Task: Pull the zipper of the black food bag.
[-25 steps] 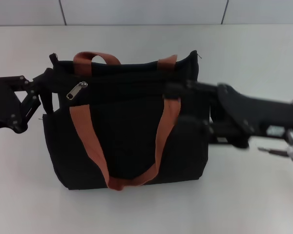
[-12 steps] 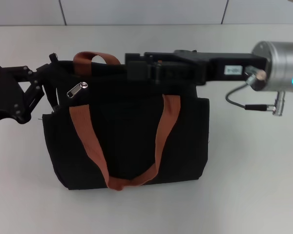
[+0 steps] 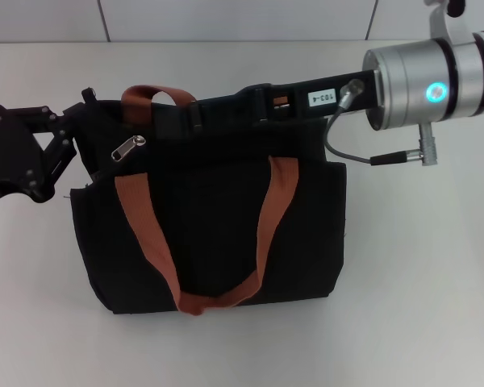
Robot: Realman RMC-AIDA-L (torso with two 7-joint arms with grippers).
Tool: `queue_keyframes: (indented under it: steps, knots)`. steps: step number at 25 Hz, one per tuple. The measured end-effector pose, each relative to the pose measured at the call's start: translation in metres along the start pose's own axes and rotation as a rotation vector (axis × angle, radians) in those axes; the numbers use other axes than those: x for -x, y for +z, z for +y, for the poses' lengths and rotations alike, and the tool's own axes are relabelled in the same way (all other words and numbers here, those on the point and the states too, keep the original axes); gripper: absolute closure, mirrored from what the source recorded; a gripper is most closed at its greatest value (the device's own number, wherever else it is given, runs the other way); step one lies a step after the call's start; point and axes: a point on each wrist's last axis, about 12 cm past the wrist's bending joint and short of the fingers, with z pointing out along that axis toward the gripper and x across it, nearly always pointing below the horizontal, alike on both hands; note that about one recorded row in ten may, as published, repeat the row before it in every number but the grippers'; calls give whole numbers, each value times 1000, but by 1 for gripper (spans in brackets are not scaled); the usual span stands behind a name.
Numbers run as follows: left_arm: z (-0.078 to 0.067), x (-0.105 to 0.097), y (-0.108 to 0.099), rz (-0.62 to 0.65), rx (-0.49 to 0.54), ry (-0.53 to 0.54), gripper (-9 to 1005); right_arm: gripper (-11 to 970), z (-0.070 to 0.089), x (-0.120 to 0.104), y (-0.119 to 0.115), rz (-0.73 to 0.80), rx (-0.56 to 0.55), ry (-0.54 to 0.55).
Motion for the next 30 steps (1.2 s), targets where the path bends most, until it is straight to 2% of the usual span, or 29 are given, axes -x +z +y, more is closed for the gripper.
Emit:
queue_keyframes:
  steps: [3,8,18,30]
  knots:
    - [-1,0,1,-2,0,1,970,246,-2,2,4,15,-29,15]
    - [-3,-1,3,-13,1,0,969,415,-5,3,10,36,-67,63]
    - [-3,0,6,-25,2,1,969,481,-9,4,18,54,-107,117]
    - [-5,4,9,-60,-38,5,969,487,-13,10,31,60,-151,131]
